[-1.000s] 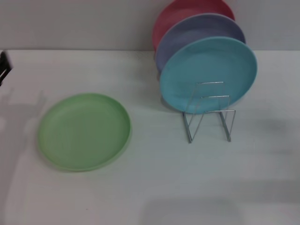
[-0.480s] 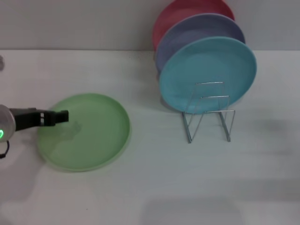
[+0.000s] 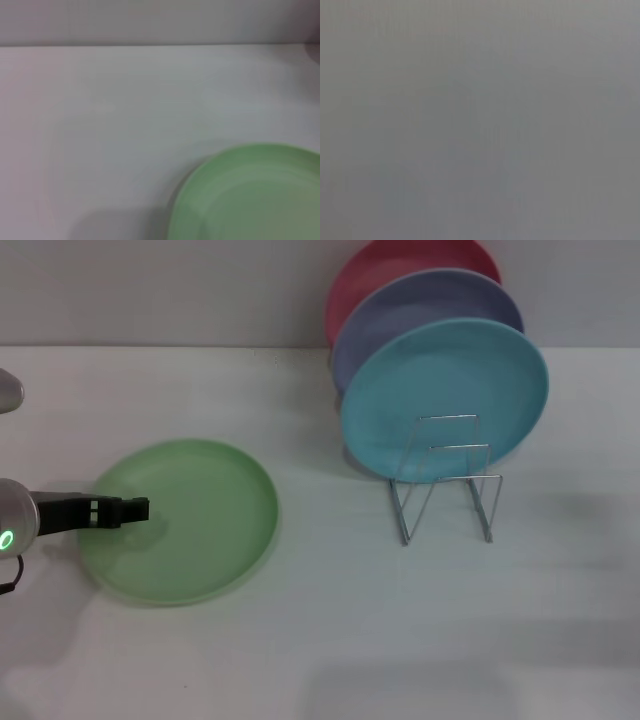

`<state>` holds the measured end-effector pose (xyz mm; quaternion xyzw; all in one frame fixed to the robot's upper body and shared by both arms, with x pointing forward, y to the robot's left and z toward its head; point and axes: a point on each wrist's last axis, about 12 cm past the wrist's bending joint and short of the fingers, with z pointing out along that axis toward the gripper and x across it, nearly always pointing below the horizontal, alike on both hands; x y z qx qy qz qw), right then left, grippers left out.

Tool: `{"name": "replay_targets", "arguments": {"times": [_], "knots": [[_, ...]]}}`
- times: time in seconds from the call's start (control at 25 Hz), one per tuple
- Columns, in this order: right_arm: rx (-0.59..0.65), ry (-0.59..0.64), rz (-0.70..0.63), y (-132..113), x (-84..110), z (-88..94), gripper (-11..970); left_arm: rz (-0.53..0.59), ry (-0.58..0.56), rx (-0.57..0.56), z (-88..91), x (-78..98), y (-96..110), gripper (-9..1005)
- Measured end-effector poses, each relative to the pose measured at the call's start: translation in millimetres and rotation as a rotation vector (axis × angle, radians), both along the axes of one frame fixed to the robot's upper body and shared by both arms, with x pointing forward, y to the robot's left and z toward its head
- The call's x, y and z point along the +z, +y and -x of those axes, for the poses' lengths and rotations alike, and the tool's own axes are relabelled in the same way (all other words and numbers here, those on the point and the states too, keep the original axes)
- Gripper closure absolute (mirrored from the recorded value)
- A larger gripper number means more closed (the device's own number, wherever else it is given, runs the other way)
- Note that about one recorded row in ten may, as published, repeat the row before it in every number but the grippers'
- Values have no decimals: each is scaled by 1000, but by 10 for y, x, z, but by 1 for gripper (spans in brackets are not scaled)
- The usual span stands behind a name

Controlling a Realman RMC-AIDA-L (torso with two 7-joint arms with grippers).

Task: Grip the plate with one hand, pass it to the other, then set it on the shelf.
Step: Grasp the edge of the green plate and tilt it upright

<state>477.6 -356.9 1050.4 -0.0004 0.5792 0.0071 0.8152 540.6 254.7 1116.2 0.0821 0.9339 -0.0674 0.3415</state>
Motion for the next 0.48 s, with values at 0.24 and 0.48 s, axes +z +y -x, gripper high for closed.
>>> {"name": "replay_targets", "arguments": {"times": [0.24, 0.48], "knots": [[1, -1, 1, -3, 3, -3, 162, -5, 4, 20, -19, -66, 53, 165], [-1, 1, 3, -10, 0, 11, 162, -36, 9, 30, -48, -110, 91, 169]]}}
